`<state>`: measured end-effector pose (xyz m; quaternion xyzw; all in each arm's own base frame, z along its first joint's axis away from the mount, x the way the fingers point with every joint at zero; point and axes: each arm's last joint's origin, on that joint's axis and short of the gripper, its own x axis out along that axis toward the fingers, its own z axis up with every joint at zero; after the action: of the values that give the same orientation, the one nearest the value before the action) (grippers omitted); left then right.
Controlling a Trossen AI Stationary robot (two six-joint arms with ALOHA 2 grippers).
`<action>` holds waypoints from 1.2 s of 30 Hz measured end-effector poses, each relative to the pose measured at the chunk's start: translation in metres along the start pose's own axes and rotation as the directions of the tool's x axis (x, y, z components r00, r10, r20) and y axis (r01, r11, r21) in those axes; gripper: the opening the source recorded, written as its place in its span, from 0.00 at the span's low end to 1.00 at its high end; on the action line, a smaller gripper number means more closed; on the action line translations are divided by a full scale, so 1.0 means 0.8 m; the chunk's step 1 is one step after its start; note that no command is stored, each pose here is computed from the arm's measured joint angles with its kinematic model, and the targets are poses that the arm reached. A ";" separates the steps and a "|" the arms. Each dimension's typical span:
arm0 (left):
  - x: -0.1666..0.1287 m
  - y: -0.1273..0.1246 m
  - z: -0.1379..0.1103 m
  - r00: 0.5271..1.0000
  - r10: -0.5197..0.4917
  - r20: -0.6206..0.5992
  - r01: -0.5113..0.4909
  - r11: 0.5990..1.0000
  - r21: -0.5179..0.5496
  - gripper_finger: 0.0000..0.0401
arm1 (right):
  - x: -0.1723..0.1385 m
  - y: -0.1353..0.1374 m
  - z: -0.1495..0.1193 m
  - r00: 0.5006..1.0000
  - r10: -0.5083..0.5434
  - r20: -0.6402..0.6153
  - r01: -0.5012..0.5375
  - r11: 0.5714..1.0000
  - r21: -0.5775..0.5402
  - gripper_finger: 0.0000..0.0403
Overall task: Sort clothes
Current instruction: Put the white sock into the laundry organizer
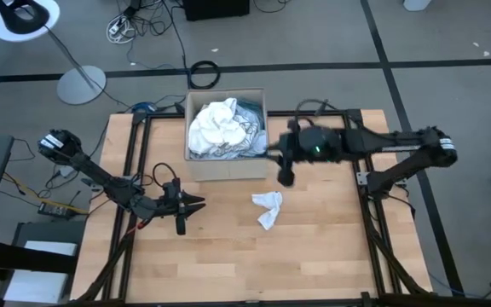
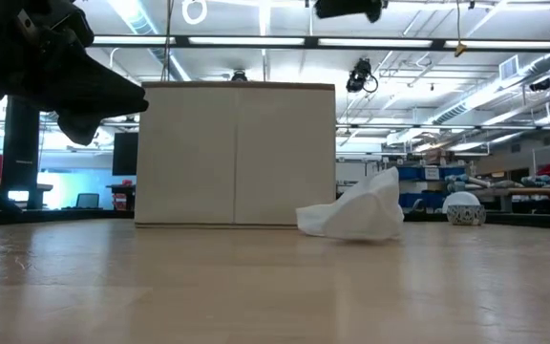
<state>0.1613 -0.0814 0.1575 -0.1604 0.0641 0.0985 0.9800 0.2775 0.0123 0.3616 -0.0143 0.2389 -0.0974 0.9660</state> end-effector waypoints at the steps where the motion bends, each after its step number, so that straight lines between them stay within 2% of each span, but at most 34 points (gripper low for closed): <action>1: 0.000 0.000 0.000 1.000 0.000 0.000 0.000 1.000 -0.001 0.25 | -0.004 0.010 -0.008 1.000 0.027 -0.016 -0.027 1.000 0.005 0.16; 6: 0.000 0.000 0.001 1.000 -0.002 0.004 0.002 1.000 -0.005 0.25 | -0.007 0.049 -0.060 0.983 0.109 -0.150 -0.103 0.993 0.050 0.16; 13: 0.000 0.000 0.001 1.000 -0.002 0.004 0.002 1.000 -0.024 0.25 | 0.009 0.071 -0.141 0.945 0.072 -0.319 -0.027 0.989 0.143 0.27; 16: 0.000 0.000 0.001 1.000 -0.002 0.004 0.002 1.000 -0.025 0.25 | 0.018 0.074 -0.166 0.936 0.067 -0.345 -0.011 0.987 0.163 0.32; 21: 0.000 0.000 0.000 1.000 -0.001 0.002 0.001 1.000 -0.023 0.25 | 0.036 0.080 -0.202 0.930 0.068 -0.361 -0.049 0.997 0.062 0.41; 27: 0.000 0.000 0.001 1.000 -0.002 0.004 0.002 1.000 -0.025 0.25 | 0.064 0.086 -0.234 0.910 0.014 -0.415 -0.044 0.997 -0.064 0.50; 32: 0.000 0.000 0.000 1.000 0.000 0.000 0.000 1.000 -0.021 0.25 | 0.089 0.096 -0.239 0.935 0.030 -0.353 -0.076 0.990 -0.119 0.58; 36: 0.000 0.000 0.000 1.000 0.003 0.001 -0.003 1.000 -0.020 0.25 | 0.113 0.097 -0.238 0.965 0.004 -0.263 -0.050 0.985 -0.168 0.62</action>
<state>0.1612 -0.0813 0.1574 -0.1700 0.0631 0.1007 0.9783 0.2812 0.0748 0.1457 -0.0817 0.3719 -0.0640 0.9225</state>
